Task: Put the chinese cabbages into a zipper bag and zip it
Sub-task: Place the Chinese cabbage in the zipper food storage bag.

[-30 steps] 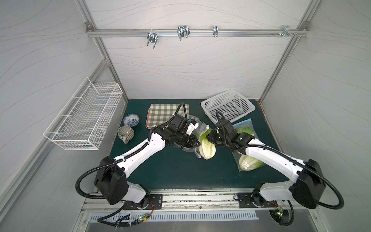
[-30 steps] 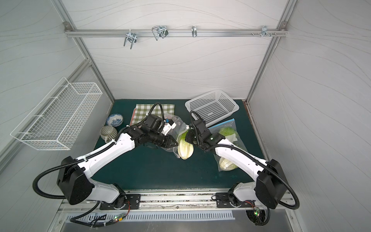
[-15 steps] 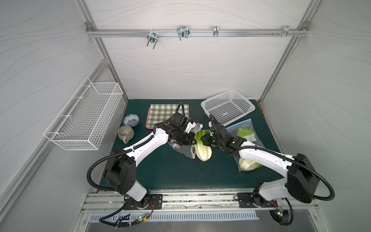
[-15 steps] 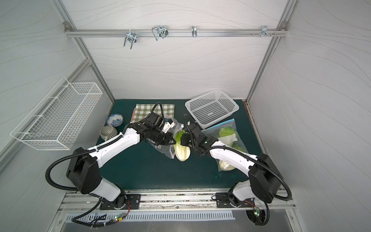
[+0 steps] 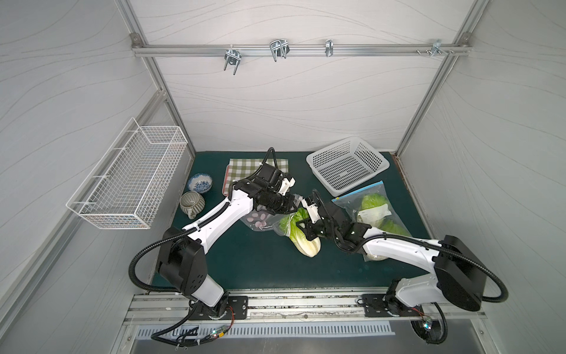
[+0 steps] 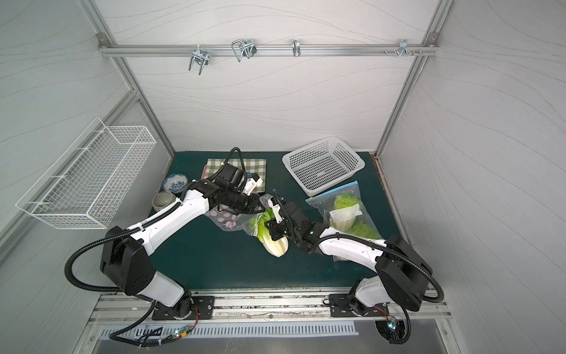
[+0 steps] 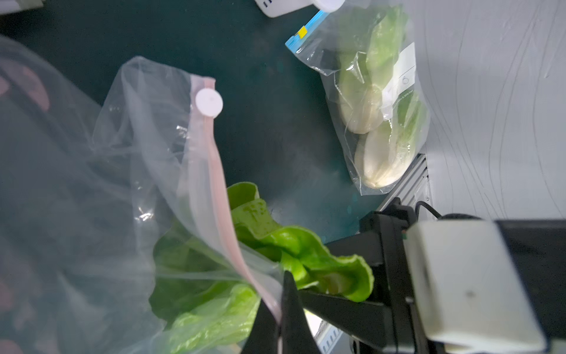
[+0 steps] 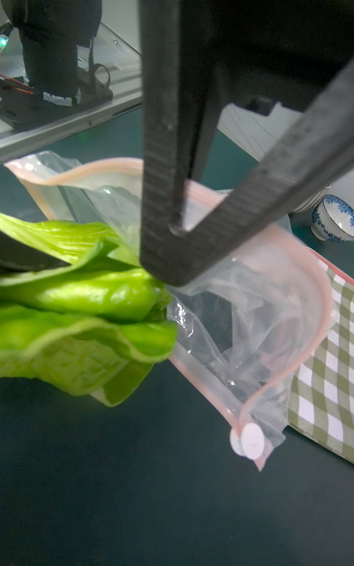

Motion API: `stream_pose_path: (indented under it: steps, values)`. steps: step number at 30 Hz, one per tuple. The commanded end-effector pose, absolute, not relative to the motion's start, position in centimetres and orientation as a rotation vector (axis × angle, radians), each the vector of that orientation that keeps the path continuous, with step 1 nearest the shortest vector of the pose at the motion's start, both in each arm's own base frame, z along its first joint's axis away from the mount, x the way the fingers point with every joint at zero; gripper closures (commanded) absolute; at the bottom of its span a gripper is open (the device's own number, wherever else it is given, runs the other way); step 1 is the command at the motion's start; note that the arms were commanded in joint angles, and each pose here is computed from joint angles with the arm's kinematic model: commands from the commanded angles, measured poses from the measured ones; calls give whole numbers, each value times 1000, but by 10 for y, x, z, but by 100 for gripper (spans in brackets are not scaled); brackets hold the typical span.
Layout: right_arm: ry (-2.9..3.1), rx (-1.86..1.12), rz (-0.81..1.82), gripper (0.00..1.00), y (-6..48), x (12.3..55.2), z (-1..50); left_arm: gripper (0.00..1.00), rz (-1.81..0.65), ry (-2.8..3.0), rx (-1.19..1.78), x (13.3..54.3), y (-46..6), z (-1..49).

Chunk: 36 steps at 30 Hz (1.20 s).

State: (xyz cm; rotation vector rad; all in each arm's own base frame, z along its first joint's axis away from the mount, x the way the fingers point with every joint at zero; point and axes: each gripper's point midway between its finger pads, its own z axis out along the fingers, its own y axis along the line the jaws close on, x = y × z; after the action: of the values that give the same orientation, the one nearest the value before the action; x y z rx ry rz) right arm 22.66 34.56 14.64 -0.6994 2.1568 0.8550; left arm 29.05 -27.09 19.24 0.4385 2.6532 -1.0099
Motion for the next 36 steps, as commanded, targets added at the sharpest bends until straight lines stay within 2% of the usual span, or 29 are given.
stream_pose_path:
  steps: [1, 3, 6, 23, 33, 36]
  values:
    - [2033, -826, 914, 100, 362, 220, 170, 95, -1120, 2543, 520, 288, -289, 228]
    - [2050, -841, 926, 100, 366, 222, 169, 96, -1162, 2531, 570, 278, -297, 231]
    - [2062, -766, 1108, 100, 369, 227, 177, 96, -1235, 2517, 639, 262, -305, 232]
    - [2012, -358, 1840, 100, 348, 269, 216, 93, -1291, 2515, 866, 212, -300, 238]
    - [2033, -353, 2069, 100, 360, 262, 225, 93, -1130, 2560, 943, 205, -281, 232]
    - [1980, -278, 2128, 100, 357, 266, 241, 88, -1093, 2578, 930, 206, -276, 228]
